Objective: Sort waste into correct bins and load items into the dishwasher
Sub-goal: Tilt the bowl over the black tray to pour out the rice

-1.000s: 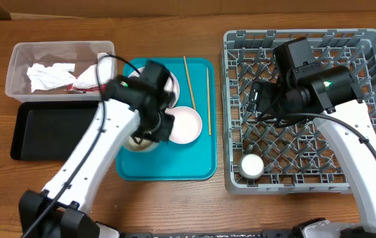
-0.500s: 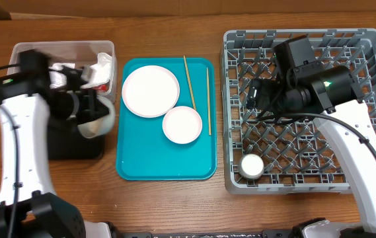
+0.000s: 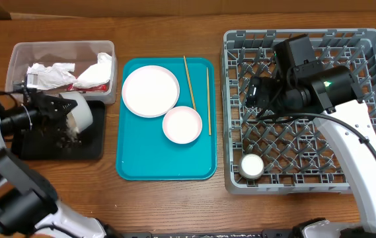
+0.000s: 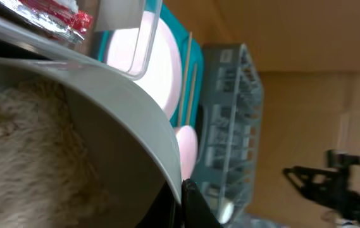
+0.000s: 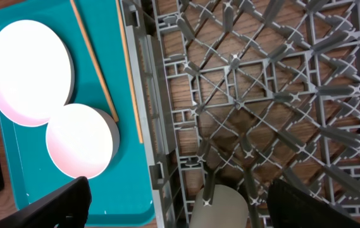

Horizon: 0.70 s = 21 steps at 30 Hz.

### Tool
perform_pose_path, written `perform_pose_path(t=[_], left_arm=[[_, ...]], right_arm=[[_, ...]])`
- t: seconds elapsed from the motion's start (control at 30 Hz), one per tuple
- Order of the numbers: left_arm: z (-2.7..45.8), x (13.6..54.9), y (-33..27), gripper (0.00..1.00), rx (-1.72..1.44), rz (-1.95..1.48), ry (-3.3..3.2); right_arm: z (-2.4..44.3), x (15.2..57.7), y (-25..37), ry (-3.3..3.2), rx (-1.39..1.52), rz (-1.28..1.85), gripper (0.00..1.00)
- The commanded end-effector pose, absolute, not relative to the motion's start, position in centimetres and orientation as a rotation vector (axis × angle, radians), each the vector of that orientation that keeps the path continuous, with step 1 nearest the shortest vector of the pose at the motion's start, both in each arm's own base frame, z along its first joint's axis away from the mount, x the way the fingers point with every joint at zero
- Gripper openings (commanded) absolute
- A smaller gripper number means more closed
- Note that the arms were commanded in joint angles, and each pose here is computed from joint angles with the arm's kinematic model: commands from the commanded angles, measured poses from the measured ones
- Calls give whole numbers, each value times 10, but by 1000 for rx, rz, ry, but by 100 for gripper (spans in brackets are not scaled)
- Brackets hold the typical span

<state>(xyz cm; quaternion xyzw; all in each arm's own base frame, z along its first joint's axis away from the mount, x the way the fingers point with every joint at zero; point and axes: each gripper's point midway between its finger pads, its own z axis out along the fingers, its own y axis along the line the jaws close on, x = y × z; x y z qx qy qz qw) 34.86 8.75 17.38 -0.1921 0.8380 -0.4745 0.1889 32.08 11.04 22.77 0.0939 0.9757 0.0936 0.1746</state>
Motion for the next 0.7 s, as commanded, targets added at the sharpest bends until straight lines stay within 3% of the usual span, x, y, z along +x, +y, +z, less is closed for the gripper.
perform_pose_path(t=[0.0,0.67], left_arm=[[176,358,98,4,-637,-1577,2132],[196,355,138,4,-923,-1798,1775]], right_arm=[[240,327,110,2714,258,273,91],[241,329,110,2705,256,278,91]])
